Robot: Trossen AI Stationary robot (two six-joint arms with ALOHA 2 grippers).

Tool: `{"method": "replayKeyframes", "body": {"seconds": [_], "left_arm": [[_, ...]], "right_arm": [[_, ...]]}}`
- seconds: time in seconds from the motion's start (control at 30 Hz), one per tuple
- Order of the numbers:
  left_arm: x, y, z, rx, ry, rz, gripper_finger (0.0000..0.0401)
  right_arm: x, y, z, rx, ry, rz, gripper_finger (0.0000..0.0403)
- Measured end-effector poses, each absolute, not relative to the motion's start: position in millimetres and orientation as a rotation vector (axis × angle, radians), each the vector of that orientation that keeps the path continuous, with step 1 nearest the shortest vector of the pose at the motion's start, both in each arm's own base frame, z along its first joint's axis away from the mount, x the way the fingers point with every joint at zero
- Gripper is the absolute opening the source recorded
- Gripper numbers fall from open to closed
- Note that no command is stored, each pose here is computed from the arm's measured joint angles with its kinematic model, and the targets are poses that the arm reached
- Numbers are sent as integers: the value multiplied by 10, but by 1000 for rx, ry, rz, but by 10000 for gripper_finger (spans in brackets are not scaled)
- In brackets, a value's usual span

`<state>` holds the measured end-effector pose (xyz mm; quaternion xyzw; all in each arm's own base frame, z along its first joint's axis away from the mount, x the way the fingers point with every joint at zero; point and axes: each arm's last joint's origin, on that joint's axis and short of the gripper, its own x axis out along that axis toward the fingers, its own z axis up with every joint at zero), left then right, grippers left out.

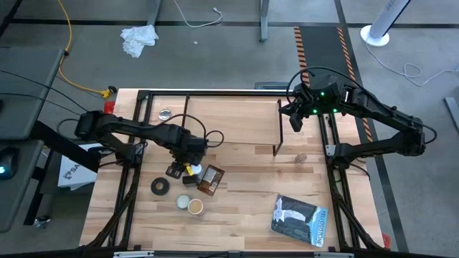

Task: Shelf spices
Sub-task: Put the yellow seasoning bottle on the shelf

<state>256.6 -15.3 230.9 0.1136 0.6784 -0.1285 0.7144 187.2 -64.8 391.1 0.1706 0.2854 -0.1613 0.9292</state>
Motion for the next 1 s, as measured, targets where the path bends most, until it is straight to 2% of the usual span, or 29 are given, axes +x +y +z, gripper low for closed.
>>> {"method": "replayKeyframes", "body": {"seconds": [0.17,0.33,0.5,0.6,0.7,0.87,1.0], "left_arm": [[2395,-182,2716,151,1480,-291,226],[2099,-203,3356,57,1305,-196,226],[2009,-133,4033,42,941,38,226],[2126,-4,4267,88,853,202,226],[2337,170,4337,104,915,297,226],[2662,548,4220,83,1214,370,226],[2900,804,4142,-38,1216,391,227]], "right_arm": [[1871,-648,3912,339,586,-327,0],[1871,-648,3912,333,587,-325,0],[1871,-648,3913,324,588,-322,0],[1871,-648,3912,324,588,-323,0],[1871,-648,3912,324,588,-322,0],[1870,-652,3912,329,586,-326,0],[1870,-652,3912,349,583,-332,0]]}}
